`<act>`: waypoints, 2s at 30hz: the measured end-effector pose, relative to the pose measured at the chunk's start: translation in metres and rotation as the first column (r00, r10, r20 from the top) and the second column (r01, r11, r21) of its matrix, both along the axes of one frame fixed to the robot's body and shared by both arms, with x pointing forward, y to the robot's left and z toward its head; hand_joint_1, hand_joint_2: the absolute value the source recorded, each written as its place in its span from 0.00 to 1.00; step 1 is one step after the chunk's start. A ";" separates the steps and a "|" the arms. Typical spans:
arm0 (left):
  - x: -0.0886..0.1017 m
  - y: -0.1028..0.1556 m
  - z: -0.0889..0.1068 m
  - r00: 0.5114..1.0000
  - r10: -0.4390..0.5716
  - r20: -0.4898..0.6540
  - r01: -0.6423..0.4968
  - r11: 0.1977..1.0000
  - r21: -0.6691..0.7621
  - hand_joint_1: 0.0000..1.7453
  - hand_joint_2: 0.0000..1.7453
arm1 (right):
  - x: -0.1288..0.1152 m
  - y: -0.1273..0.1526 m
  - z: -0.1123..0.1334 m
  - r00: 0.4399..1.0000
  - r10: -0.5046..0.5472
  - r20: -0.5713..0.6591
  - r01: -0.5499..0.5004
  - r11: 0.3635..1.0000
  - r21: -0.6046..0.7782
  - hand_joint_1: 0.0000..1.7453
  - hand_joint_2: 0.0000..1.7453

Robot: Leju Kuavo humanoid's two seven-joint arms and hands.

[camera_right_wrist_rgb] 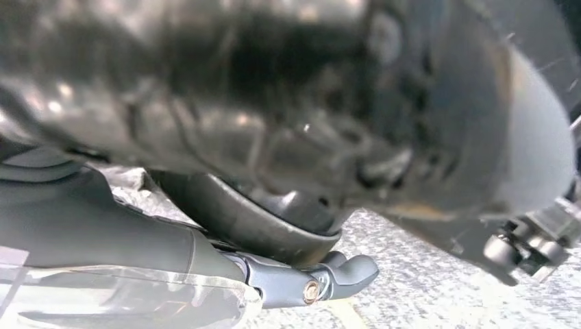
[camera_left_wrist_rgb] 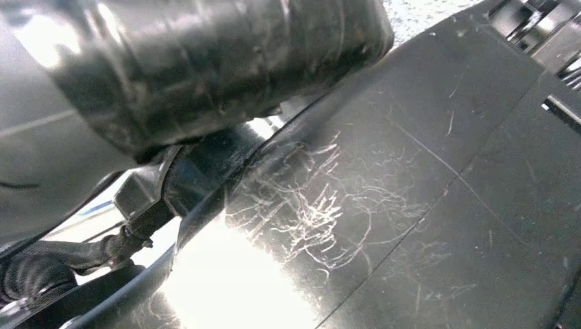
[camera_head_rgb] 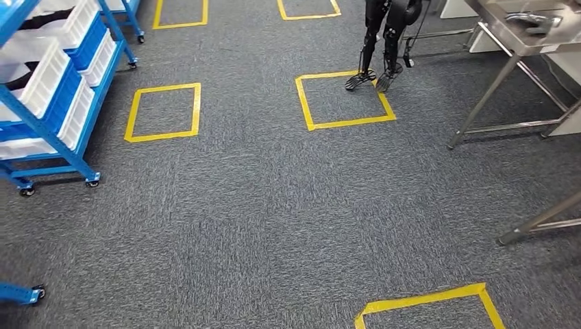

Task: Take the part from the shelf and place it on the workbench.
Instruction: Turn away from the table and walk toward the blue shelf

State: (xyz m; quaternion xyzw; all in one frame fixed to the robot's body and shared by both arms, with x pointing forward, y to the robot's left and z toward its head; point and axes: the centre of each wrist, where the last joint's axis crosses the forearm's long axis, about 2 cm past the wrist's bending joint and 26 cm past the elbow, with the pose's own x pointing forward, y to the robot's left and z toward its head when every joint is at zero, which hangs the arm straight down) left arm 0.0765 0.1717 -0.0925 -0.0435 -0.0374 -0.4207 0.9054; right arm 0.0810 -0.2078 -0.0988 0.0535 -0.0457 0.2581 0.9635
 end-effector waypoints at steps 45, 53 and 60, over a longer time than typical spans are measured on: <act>-0.004 0.035 -0.008 0.924 0.382 -0.017 -0.380 0.921 0.084 0.00 0.00 | 0.001 -0.001 0.000 0.917 0.398 -0.017 -0.398 0.917 0.008 0.00 0.00; -0.004 0.036 -0.008 0.921 0.390 -0.017 -0.387 0.918 0.086 0.00 0.00 | 0.010 0.001 0.002 0.912 0.410 0.012 -0.410 0.912 0.008 0.00 0.00; -0.004 0.038 -0.008 0.917 0.399 -0.018 -0.396 0.914 0.088 0.00 0.00 | 0.009 0.006 0.003 0.906 0.422 0.017 -0.422 0.906 0.016 0.00 0.00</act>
